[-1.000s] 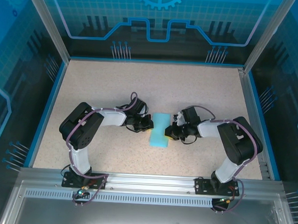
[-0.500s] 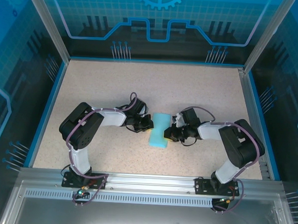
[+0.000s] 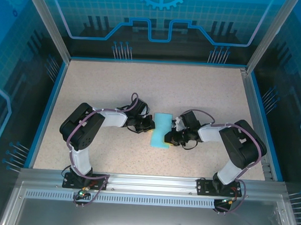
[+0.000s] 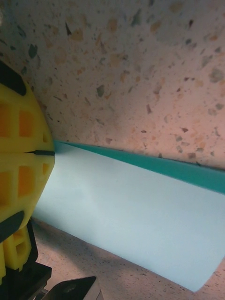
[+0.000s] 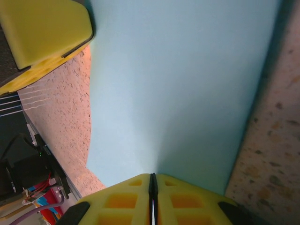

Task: Fold a paper plane with a square sheet of paper (pick it up from the middle)
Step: First fold in half a square sheet of paper at the center of the table.

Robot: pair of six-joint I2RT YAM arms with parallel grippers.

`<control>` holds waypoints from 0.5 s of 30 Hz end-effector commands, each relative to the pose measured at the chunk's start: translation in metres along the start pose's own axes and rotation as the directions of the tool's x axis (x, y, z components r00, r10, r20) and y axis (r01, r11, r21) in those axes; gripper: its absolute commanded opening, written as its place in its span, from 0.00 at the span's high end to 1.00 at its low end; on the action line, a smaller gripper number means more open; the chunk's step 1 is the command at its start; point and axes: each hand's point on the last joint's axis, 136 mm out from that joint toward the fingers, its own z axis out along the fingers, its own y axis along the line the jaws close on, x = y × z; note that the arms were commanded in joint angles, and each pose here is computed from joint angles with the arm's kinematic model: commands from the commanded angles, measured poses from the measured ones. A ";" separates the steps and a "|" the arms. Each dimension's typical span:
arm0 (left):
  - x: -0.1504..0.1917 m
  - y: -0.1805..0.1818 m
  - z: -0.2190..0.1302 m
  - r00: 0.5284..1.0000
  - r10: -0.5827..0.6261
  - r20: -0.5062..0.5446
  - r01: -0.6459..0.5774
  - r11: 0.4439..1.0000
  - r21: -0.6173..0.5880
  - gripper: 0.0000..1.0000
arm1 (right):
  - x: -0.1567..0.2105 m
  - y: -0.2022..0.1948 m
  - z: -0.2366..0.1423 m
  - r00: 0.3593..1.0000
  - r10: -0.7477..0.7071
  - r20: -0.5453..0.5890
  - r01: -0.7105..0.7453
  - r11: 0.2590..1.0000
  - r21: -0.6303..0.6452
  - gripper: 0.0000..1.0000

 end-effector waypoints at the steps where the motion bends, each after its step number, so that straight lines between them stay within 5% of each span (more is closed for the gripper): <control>1: 0.036 0.098 0.014 0.990 -0.134 -0.044 0.113 0.938 -0.326 1.00 | 0.013 -0.009 0.002 1.000 0.002 -0.026 -0.001 0.999 0.034 0.89; 7: 0.036 0.098 0.014 0.990 -0.135 -0.042 0.114 0.938 -0.328 1.00 | 0.016 0.004 -0.004 0.999 -0.044 -0.021 0.044 0.999 0.013 0.89; 15: 0.036 0.098 0.014 0.990 -0.133 -0.042 0.112 0.937 -0.330 1.00 | 0.037 -0.026 0.004 0.997 0.015 -0.077 -0.009 0.997 0.083 0.89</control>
